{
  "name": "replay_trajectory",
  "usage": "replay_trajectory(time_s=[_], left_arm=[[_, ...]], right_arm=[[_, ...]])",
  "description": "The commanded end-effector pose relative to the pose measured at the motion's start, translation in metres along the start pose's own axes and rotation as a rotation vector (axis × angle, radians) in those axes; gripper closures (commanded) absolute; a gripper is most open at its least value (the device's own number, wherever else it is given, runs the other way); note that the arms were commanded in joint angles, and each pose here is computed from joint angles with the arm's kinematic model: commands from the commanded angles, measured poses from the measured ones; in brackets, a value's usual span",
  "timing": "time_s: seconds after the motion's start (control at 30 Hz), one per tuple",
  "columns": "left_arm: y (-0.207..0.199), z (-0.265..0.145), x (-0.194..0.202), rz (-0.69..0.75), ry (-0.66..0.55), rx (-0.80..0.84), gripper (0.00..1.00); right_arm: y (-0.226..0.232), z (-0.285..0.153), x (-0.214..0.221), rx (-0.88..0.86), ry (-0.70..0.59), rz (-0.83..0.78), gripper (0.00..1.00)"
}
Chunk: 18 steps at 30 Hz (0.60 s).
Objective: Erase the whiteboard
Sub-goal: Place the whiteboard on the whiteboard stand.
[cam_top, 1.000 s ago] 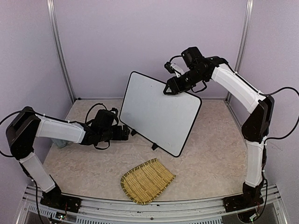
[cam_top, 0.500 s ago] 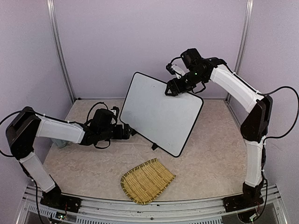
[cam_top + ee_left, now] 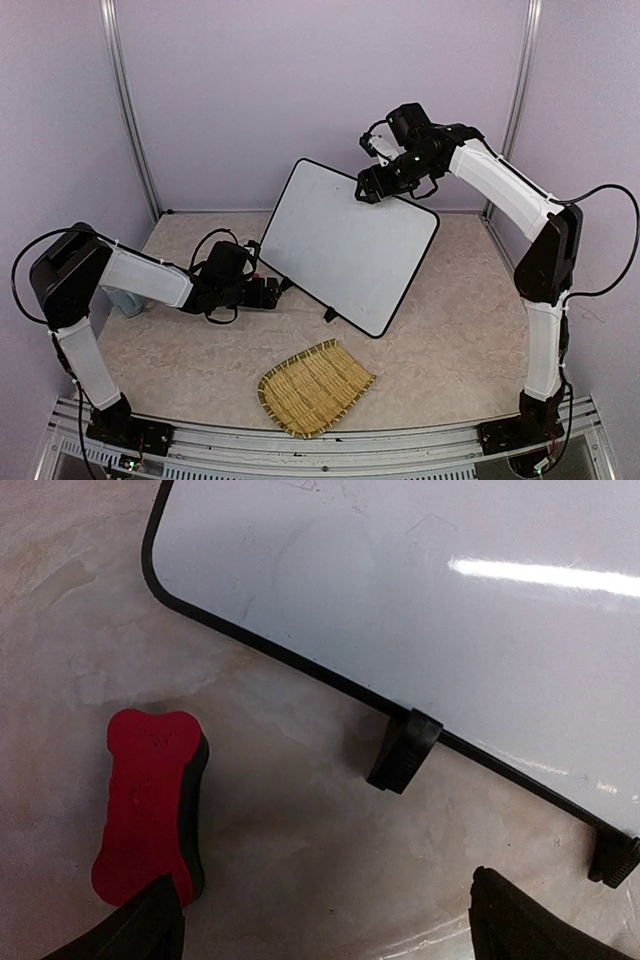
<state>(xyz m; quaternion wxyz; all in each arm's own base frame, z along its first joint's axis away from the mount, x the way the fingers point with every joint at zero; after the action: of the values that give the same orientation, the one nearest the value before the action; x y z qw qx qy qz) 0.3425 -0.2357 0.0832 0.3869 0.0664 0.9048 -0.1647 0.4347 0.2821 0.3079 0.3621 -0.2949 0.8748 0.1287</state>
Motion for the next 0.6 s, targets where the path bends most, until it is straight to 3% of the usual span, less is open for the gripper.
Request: replay_trajectory(time_s=[0.0, 0.57], left_arm=[[-0.006, 0.005, -0.017, 0.073, -0.029, 0.022, 0.05], [-0.021, 0.033, -0.025, 0.272, 0.017, 0.035, 0.2]], right_arm=[[-0.001, -0.006, -0.008, 0.013, -0.041, 0.016, 0.19], [-0.002, -0.04, -0.009, 0.044, -0.091, 0.057, 0.19]])
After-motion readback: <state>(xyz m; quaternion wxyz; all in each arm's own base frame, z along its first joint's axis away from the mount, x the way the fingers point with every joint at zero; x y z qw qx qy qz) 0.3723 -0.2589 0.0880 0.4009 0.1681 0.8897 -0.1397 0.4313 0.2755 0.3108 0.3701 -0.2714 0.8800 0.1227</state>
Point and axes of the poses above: each gripper's point midway between its finger pads, its own z axis out along the fingers, its own y axis along the line the jaws close on, x = y × z, the point moved 5 cm from there along -z, back along the fingers, and after that the axes turned 4 degrees about -z, right-handed, at the moved point
